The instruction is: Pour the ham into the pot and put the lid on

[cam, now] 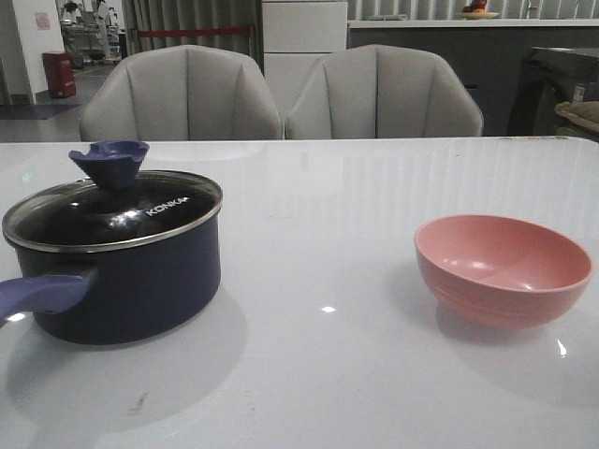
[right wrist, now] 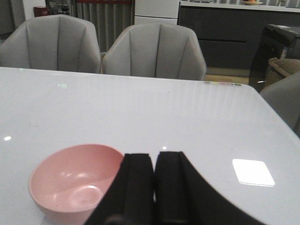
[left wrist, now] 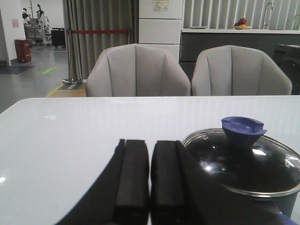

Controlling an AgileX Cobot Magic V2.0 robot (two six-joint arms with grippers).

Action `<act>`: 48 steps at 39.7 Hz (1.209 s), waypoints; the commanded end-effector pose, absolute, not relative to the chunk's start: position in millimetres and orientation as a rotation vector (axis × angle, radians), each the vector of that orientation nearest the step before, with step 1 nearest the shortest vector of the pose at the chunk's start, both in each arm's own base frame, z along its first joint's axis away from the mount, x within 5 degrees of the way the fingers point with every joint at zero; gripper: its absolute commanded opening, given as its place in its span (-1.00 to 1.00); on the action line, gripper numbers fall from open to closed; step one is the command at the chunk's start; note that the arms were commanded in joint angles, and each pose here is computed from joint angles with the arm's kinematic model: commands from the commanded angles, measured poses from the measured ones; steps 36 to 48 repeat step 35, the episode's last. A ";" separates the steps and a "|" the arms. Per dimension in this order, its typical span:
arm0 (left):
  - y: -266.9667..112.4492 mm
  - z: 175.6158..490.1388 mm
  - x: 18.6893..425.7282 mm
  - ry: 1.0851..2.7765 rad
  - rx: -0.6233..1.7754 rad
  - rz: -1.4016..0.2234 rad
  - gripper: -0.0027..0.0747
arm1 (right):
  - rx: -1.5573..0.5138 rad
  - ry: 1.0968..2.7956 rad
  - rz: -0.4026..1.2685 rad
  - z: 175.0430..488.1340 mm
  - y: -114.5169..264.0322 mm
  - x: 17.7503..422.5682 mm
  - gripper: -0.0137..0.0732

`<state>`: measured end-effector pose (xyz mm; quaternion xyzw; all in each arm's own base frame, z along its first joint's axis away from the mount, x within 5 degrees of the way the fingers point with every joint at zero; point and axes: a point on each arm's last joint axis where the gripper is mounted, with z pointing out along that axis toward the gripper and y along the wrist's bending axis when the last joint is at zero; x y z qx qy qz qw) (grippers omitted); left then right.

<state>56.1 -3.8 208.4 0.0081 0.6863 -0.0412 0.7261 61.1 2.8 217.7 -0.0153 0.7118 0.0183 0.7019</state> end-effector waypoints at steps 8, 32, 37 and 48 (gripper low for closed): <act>-4.3 207.1 55.1 1.440 0.016 -0.108 -0.64 | -0.043 1.525 0.010 199.7 1.8 55.7 -0.34; -4.3 207.1 55.1 1.440 0.016 -0.108 -0.64 | -0.042 1.585 0.007 194.0 1.5 55.8 -0.34; -4.3 207.1 55.1 1.440 0.016 -0.108 -0.64 | -0.042 1.585 0.007 194.0 1.5 55.8 -0.34; -4.3 207.1 55.1 1.440 0.016 -0.108 -0.64 | -0.042 1.585 0.007 194.0 1.5 55.8 -0.34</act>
